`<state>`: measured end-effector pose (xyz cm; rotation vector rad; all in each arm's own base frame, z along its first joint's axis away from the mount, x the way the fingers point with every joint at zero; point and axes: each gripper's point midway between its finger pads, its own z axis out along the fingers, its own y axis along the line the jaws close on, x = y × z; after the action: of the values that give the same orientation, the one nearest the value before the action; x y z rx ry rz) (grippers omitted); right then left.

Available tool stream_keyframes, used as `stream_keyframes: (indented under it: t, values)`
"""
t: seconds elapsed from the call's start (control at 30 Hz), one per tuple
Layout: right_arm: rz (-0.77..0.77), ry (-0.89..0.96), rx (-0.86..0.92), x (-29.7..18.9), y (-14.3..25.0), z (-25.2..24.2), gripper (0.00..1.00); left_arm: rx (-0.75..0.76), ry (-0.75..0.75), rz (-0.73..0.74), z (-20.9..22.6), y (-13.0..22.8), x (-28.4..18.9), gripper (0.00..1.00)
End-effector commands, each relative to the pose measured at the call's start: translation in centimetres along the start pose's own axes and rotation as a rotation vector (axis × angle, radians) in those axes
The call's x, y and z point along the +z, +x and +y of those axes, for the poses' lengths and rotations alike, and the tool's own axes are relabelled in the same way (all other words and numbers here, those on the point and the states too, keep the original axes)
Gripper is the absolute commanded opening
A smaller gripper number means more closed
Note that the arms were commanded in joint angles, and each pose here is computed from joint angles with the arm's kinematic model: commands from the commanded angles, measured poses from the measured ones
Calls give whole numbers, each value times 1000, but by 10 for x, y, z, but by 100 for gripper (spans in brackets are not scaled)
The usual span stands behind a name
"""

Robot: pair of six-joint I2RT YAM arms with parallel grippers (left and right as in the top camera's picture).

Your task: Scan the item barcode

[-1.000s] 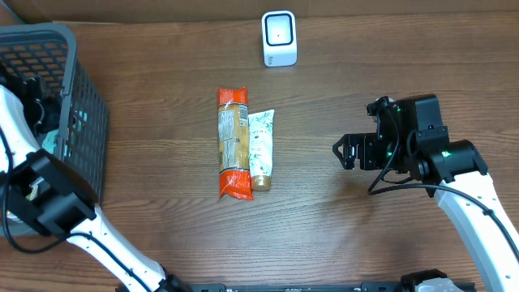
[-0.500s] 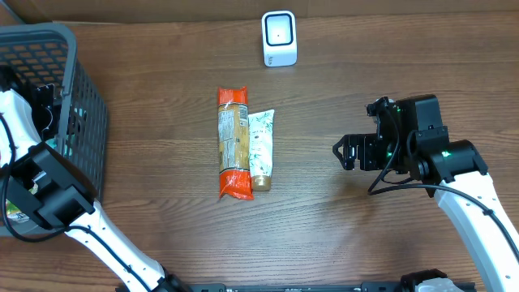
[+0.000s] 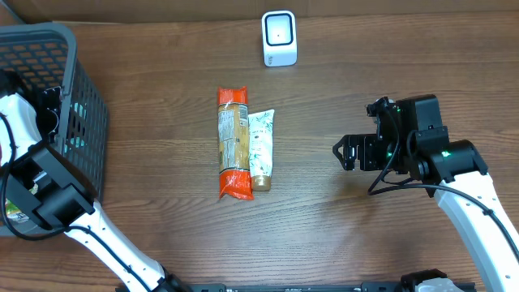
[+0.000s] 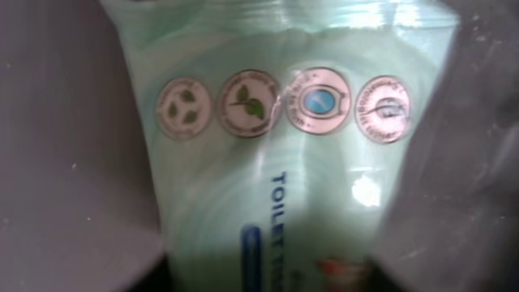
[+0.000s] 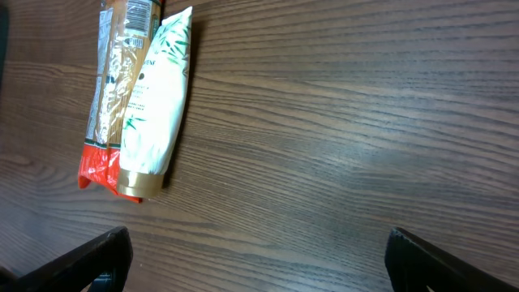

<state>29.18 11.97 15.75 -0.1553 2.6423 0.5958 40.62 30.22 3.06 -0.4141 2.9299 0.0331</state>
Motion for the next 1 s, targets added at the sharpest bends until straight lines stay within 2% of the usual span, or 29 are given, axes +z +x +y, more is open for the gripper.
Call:
stream_keyframes:
  t: [0.0, 0.13, 0.27, 0.4, 0.43, 0.53, 0.63, 0.77, 0.97]
  values:
    - [-23, -12, -12, -5, -8, 5, 100, -12, 23, 72, -3, 19, 23, 4]
    - [-29, -13, -15, -5, -9, 6, 100, -75, 6, 33, 1, 5, 1, 4]
    - [-28, -13, -14, -5, -9, 5, 100, -114, -20, -44, 7, -18, -47, 4]
    - [-29, -13, -15, -5, -9, 6, 100, -202, -47, -195, 6, -47, -123, 4]
    - [-29, -13, -15, -5, -9, 6, 100, -211, -42, -260, 0, -55, -157, 4]
    - [-28, -13, -14, -5, -9, 6, 100, -215, -2, -390, -16, -61, -221, 4]
    - [-30, -13, -15, -5, -9, 6, 100, -235, 5, -516, -28, -55, -285, 4]
    - [-43, -15, -20, -5, -13, 6, 100, -255, 22, -631, -51, -39, -346, 4]
    - [-54, -18, -24, -5, -15, 7, 100, -57, 248, -656, -154, -11, -390, 4]
